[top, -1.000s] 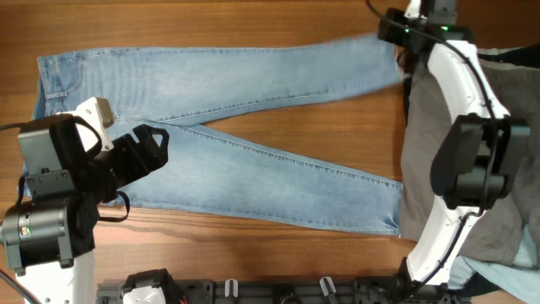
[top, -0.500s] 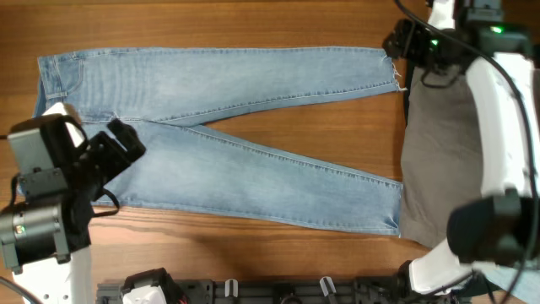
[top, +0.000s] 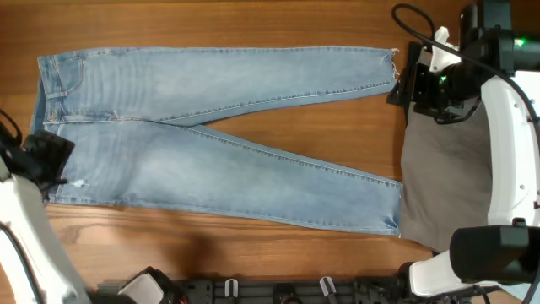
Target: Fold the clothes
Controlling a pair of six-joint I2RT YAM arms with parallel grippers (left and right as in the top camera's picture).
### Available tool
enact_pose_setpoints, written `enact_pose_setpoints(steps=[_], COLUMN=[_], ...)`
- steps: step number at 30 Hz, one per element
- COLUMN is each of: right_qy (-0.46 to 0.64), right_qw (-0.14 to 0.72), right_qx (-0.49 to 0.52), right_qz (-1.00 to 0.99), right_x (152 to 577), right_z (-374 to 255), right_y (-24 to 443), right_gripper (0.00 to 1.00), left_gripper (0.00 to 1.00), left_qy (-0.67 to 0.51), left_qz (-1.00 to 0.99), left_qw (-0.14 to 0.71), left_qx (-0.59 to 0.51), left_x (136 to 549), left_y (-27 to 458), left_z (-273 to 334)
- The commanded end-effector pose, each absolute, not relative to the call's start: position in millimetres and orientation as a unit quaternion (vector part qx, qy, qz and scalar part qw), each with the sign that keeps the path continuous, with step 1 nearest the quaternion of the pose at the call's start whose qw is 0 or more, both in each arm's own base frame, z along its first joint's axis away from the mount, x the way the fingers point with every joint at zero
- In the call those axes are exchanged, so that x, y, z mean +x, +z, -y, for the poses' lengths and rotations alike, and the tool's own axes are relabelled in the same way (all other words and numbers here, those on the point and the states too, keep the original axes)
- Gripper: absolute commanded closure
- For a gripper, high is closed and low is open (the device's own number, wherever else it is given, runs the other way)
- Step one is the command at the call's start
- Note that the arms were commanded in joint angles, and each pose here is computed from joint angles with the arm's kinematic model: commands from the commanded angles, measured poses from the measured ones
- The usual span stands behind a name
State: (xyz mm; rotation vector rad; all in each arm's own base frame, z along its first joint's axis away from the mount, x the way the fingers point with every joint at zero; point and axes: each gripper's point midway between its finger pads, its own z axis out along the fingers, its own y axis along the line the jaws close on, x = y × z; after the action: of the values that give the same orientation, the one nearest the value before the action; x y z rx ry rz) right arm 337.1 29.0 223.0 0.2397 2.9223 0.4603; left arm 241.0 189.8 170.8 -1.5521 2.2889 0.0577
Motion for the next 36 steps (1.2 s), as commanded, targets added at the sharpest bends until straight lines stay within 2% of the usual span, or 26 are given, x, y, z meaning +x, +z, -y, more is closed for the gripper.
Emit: enact_pose_setpoints(steps=[1, 5, 8, 13, 16, 19, 24, 26, 27, 29, 30, 36], right_qy=[0.156, 0.152, 0.142, 0.084, 0.08, 0.074, 0.063, 0.073, 0.086, 0.113, 0.126, 0.177], right_qw=[0.044, -0.02, -0.085, -0.141, -0.148, -0.149, -0.138, -0.125, -0.113, -0.091, -0.079, 0.026], right_qx=[0.066, 0.078, 0.108, 0.174, 0.2, 0.227, 0.265, 0.267, 0.263, 0.254, 0.252, 0.234], right_qz=[-0.985, -0.985, -0.98, -0.971, -0.965, -0.96, -0.952, -0.953, -0.954, -0.956, -0.956, -0.956], right_x=[327, 303, 272, 228, 216, 206, 197, 199, 203, 212, 217, 271], right_z=[-41, -49, -50, -35, -35, -35, -32, -34, -37, -44, -47, -55], right_y=[194, 150, 106, 45, 24, 5, -17, -24, -29, -34, -36, -33], right_gripper=[0.32, 0.31, 0.32, 0.32, 0.3, 0.22, 0.23, 0.32, 0.45, 0.85, 0.94, 0.96], left_gripper=[0.06, 0.05, 0.04, 0.02, 0.02, 0.01, 0.0, 0.0, 0.0, 0.0, 0.0, 0.0], left_qy=[-0.006, -0.012, -0.012, -0.01, -0.01, -0.01, -0.01, -0.01, -0.01, -0.01, -0.01, -0.01], left_qz=[-0.81, -0.813, -0.813, -0.821, -0.821, -0.821, -0.821, -0.821, -0.821, -0.82, -0.821, -0.82], left_qw=[0.12, 0.078, 0.075, 0.084, 0.085, 0.088, 0.089, 0.089, 0.089, 0.089, 0.089, 0.09], left_qx=[-0.574, -0.577, -0.577, -0.565, -0.565, -0.565, -0.564, -0.564, -0.564, -0.565, -0.564, -0.565], left_x=[245, 243, 242, 239, 239, 239, 240, 240, 240, 240, 240, 240], left_y=[131, 109, 109, 117, 119, 120, 120, 120, 120, 120, 120, 120], left_z=[-196, -194, -193, -192, -191, -191, -192, -192, -192, -192, -192, -192])
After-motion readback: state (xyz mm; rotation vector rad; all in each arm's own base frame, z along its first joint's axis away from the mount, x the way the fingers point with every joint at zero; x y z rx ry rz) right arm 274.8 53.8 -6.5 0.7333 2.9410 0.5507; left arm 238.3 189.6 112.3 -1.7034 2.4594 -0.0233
